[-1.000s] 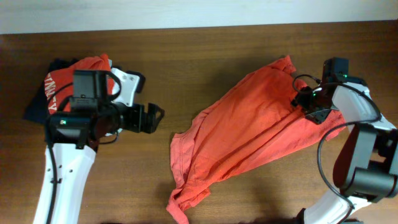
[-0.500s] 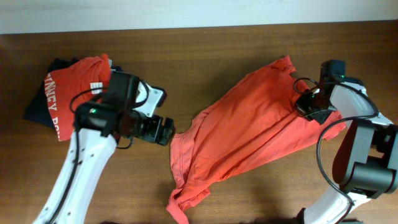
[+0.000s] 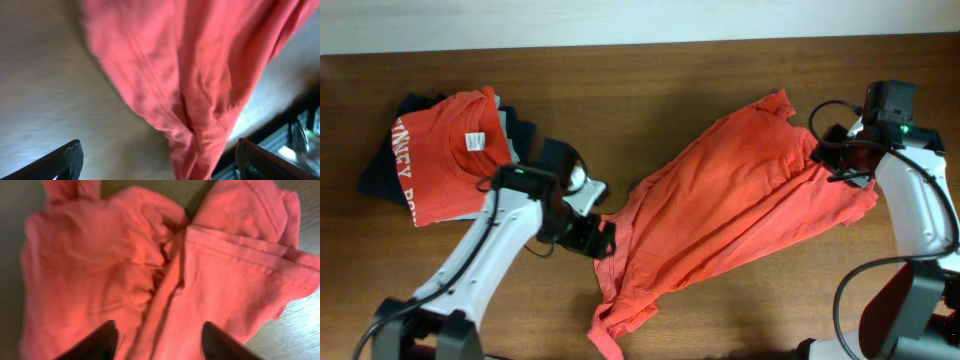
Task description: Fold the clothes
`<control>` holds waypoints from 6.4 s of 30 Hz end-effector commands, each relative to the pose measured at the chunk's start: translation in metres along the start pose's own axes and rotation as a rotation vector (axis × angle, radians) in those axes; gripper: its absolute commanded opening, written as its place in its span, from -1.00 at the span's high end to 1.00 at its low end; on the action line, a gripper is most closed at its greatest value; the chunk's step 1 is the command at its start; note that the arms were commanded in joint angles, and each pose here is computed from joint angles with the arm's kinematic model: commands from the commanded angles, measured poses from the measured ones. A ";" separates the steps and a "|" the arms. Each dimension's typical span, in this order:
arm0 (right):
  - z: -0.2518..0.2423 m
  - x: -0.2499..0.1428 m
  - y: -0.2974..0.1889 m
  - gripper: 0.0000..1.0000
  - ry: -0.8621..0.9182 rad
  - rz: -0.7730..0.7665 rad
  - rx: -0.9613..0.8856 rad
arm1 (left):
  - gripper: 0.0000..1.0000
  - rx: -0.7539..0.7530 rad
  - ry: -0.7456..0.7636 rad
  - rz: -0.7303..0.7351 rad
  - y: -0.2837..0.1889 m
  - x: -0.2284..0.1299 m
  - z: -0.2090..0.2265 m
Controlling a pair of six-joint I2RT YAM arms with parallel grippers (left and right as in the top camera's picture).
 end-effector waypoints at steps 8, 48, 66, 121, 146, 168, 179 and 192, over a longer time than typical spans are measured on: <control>-0.010 -0.005 0.016 -0.27 0.014 0.060 -0.043 | -0.89 0.093 -0.120 0.029 0.030 -0.009 -0.001; -0.012 -0.016 0.018 -0.44 0.017 0.115 -0.058 | 0.72 0.173 -0.294 -0.548 0.029 0.261 0.146; -0.012 0.013 0.094 -0.53 0.012 -0.009 -0.022 | 0.42 0.205 -0.216 -0.372 -0.078 0.239 0.103; -0.027 -0.040 -0.013 -0.53 0.090 0.050 -0.111 | 0.29 0.358 0.082 0.191 0.039 0.036 -0.004; -0.030 -0.047 -0.012 -0.54 0.091 0.084 -0.128 | 0.99 0.468 -0.060 0.147 0.055 0.027 0.001; -0.024 -0.064 0.039 -0.30 0.037 0.087 0.002 | 0.99 0.649 -0.276 -0.223 -0.117 0.082 0.024; -0.026 -0.098 0.051 0.51 0.033 0.215 0.041 | 0.99 0.659 -0.275 -0.227 -0.118 0.082 0.025; 0.000 -0.044 -0.059 0.69 -0.058 -0.078 0.120 | 0.99 0.658 -0.275 -0.323 -0.147 0.088 0.017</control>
Point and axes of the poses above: each gripper's point midway between its finger pads, its own y axis out along the fingers, its own z axis along the line the jaws close on, x = y × z, the point moved 5 cm from there along -y, back along the fingers, and after that the axes turned 8 degrees about -y, right-handed, at the moved point
